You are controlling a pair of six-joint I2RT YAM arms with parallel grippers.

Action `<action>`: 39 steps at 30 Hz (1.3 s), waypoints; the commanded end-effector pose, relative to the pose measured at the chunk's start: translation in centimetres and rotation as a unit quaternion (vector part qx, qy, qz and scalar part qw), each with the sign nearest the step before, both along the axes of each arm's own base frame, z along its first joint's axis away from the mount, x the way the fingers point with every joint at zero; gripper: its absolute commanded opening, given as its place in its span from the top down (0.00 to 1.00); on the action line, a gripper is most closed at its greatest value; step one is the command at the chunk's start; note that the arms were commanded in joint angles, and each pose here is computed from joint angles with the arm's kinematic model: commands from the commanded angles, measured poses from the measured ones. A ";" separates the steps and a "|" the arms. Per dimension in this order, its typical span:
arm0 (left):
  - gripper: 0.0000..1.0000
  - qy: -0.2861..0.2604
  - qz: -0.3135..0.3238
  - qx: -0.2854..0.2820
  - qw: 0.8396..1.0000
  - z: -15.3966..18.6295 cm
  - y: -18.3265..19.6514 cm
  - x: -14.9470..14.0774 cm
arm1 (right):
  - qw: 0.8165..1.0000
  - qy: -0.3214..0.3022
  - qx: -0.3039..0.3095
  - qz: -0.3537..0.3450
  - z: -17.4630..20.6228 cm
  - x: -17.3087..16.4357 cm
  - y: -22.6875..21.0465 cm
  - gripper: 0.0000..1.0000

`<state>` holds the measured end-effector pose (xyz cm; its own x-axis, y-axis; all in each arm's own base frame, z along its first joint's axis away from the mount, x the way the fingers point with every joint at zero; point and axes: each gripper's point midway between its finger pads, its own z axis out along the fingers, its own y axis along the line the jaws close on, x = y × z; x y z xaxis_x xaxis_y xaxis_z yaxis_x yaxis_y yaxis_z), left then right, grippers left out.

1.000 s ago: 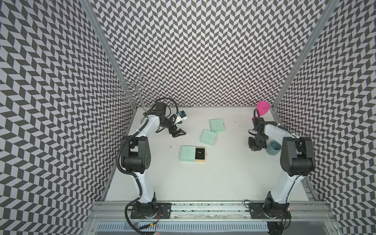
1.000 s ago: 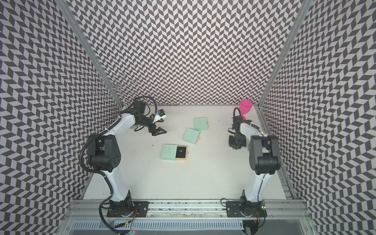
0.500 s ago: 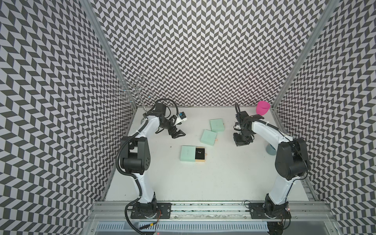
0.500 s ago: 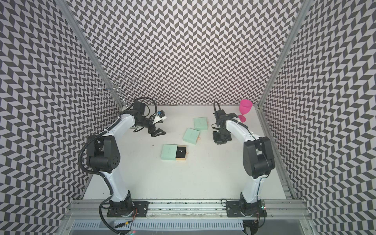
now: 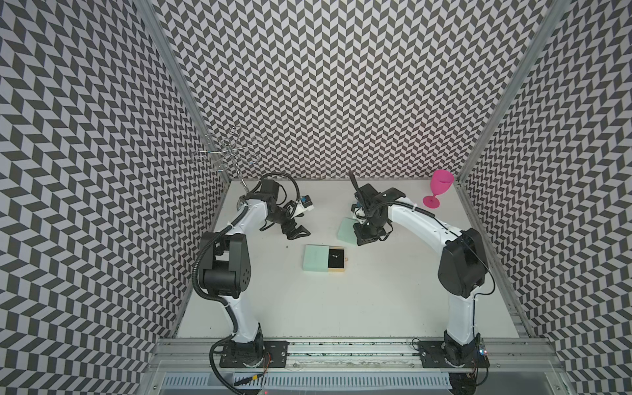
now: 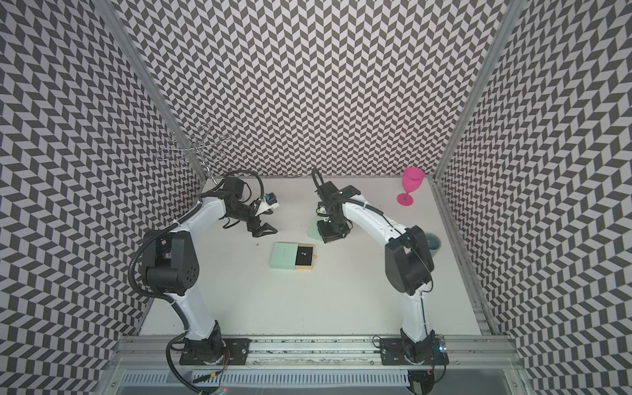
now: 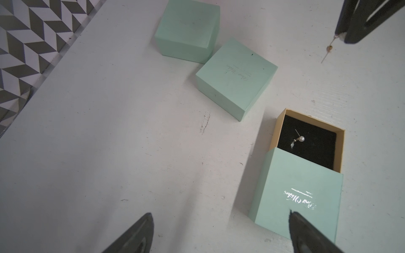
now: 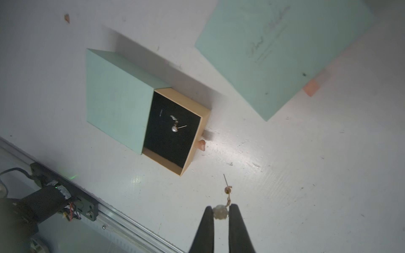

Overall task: Place the earrings into the drawer-style jewelry box
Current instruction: Pick up the earring from the center of the board, then insert the earring into the inner lining.

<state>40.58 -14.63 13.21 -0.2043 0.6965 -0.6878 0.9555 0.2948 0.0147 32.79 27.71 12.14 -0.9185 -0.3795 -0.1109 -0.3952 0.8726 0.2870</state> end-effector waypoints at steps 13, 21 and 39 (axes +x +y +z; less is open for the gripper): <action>0.03 -0.018 -0.010 -0.001 1.000 1.2 0.0 -0.3 | 0.995 0.039 0.009 0.094 -1.9 -3.1 6.5 0.88; 0.03 -0.014 -0.010 -0.001 1.000 0.9 0.0 -0.1 | 0.992 0.051 -0.008 0.111 -4.2 -3.4 7.4 0.87; 0.03 -0.003 -0.006 -0.002 1.000 0.4 0.5 0.3 | 0.990 0.062 -0.015 0.125 -6.8 -3.6 8.7 0.84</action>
<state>40.73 -14.21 13.34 -0.2035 0.6992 -0.6854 0.9540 0.2991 0.0219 29.23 35.71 5.42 -0.8145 -0.5795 0.0266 -0.5430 0.7778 0.3166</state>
